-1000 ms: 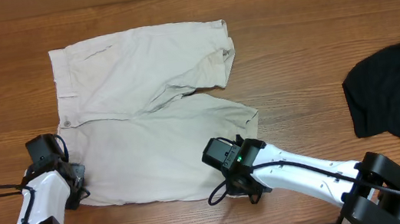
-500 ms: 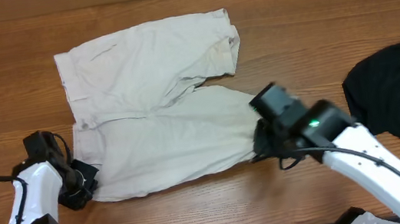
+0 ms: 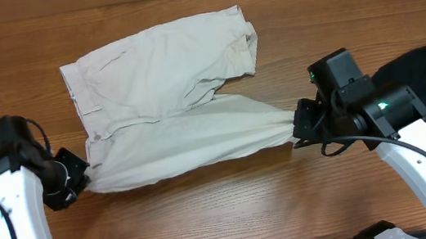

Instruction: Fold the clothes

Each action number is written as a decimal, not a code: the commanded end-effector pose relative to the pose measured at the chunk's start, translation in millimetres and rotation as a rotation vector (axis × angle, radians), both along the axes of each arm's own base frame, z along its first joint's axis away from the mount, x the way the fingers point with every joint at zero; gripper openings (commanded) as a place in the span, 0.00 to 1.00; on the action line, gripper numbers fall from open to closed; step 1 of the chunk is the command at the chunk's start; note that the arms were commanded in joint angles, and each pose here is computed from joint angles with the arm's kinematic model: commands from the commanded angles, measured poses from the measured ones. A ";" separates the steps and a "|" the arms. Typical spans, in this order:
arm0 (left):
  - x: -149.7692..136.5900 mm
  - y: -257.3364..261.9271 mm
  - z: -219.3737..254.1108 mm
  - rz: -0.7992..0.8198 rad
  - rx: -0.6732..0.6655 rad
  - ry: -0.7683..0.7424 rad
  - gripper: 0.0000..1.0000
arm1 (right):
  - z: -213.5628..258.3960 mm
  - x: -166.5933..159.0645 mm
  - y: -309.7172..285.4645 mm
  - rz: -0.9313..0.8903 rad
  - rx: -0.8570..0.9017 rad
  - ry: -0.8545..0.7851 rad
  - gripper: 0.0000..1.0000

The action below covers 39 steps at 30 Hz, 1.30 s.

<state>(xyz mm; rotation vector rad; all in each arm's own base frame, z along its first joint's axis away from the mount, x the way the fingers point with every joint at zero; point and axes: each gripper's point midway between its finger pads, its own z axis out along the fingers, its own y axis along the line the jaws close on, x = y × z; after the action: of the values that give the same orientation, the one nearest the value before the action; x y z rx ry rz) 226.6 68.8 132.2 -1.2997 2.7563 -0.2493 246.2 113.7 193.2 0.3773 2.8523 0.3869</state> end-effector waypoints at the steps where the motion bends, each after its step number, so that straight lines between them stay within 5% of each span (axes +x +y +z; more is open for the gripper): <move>1: 4.5 -1.0 50.0 -0.038 0.061 -0.165 0.04 | 11.9 1.9 -9.9 0.019 -0.021 -0.041 0.04; 17: -51.0 -19.7 136.6 0.009 0.217 -0.471 0.04 | 51.1 -55.1 -22.5 0.044 0.022 -0.072 0.04; 29: -55.1 18.1 91.1 0.199 0.310 -0.264 0.04 | 7.7 55.7 17.3 0.158 0.007 -0.139 0.04; 39: 14.7 56.0 41.9 0.301 0.332 -0.298 0.04 | -21.4 149.3 44.0 0.191 0.001 -0.321 0.04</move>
<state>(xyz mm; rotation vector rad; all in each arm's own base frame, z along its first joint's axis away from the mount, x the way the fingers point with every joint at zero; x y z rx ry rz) 230.9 100.5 183.9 -1.3402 2.2743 -0.0774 367.4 166.1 156.3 0.0468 2.6903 0.5121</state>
